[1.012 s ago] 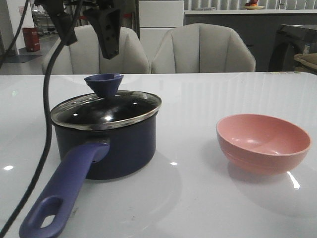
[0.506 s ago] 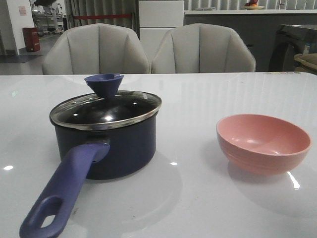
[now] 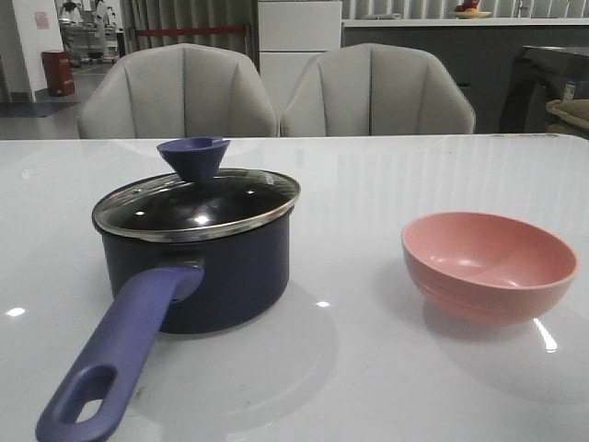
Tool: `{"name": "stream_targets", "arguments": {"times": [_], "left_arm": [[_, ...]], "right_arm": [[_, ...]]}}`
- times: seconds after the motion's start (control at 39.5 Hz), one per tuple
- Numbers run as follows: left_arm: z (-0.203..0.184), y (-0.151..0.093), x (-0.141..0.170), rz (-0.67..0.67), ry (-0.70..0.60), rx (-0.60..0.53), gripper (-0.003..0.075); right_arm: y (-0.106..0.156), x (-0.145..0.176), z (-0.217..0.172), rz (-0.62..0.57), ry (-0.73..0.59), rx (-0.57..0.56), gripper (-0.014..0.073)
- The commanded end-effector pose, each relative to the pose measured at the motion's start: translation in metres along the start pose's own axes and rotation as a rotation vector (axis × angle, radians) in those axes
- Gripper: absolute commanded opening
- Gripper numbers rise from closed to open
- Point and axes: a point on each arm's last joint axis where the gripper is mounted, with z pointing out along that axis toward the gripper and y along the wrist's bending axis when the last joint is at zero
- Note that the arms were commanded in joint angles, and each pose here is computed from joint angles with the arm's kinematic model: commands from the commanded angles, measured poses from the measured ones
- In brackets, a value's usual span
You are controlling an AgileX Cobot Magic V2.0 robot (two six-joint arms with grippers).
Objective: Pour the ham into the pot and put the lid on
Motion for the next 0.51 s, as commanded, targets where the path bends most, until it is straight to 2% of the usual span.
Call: {"name": "stream_targets", "arguments": {"times": [0.0, 0.18, 0.48], "left_arm": [[-0.016, 0.001, 0.012, -0.039, -0.15, 0.016, 0.0606], [-0.032, 0.003, 0.055, -0.037, -0.294, 0.024, 0.0606], [-0.041, 0.004, 0.121, -0.04, -0.456, 0.032, 0.0606]], "right_arm": [[-0.002, -0.016, -0.001, -0.016, -0.1, 0.02, 0.016], [-0.002, -0.016, -0.001, -0.016, -0.1, 0.02, 0.016], [-0.002, -0.016, -0.001, -0.016, -0.1, 0.02, 0.016]]}}
